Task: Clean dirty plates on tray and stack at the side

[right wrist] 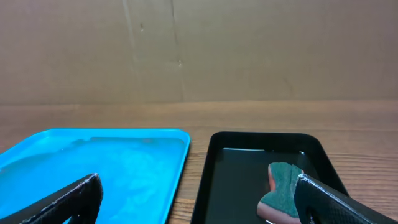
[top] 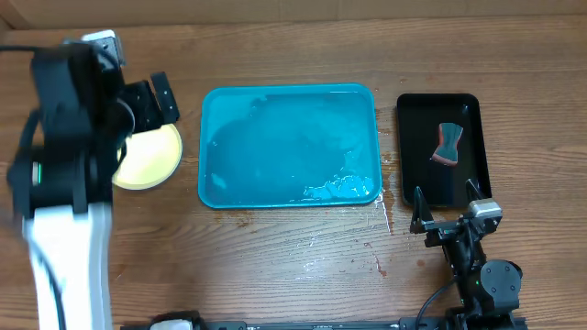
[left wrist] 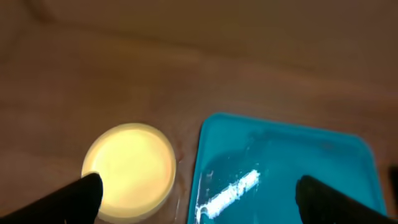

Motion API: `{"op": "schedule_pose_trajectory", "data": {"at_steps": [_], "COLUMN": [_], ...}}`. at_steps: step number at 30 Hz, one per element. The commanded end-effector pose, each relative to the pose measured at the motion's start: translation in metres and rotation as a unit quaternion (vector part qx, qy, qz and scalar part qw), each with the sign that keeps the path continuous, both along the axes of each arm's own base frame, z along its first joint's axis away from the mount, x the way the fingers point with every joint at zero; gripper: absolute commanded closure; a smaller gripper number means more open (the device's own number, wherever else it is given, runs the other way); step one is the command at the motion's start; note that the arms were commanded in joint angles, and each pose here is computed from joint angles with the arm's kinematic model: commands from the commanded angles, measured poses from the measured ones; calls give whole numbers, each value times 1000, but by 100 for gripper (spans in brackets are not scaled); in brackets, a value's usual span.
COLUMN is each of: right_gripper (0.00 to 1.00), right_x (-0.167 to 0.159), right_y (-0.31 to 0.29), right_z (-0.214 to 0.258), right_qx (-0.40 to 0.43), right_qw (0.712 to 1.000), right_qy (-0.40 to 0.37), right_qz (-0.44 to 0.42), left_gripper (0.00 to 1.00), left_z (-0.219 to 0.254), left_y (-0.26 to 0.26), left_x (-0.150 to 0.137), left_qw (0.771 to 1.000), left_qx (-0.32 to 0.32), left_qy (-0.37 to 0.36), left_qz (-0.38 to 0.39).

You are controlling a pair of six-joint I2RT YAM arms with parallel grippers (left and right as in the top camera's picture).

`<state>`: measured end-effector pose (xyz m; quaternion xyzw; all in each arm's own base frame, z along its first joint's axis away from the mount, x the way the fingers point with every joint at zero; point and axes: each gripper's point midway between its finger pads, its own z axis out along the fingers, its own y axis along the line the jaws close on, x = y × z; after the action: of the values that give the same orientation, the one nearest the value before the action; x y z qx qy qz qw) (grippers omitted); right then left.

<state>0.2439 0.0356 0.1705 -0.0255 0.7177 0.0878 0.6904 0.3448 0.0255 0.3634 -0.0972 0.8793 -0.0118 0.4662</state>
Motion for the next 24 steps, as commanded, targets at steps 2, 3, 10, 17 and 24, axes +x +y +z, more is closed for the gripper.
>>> {"op": "schedule_pose_trajectory", "data": {"at_steps": [2, 3, 10, 17, 24], "right_gripper": [0, 0, 0, 0, 0], "right_x": [0, 0, 0, 0, 0], "right_y": [-1, -1, -1, -1, -1], "right_z": [0, 0, 0, 0, 0], "right_qx": [2, 2, 2, 2, 2], "right_qw": [1000, 1000, 1000, 1000, 1000], "right_qy": [-5, -5, -5, -5, -5], "right_qz": [-4, -4, -4, -4, -4], "left_gripper": [0, 1, 0, 0, 1], "left_z": [-13, -17, -60, -104, -154], "left_y": [-2, -6, -32, -51, -45], "left_x": [-27, -32, -57, -72, -86], "left_qw": [999, 998, 979, 944, 937], "left_qx": [12, 8, 39, 108, 133], "left_qy": [-47, -63, -169, -266, -289], "left_qz": [-5, -14, -102, -162, -147]}}
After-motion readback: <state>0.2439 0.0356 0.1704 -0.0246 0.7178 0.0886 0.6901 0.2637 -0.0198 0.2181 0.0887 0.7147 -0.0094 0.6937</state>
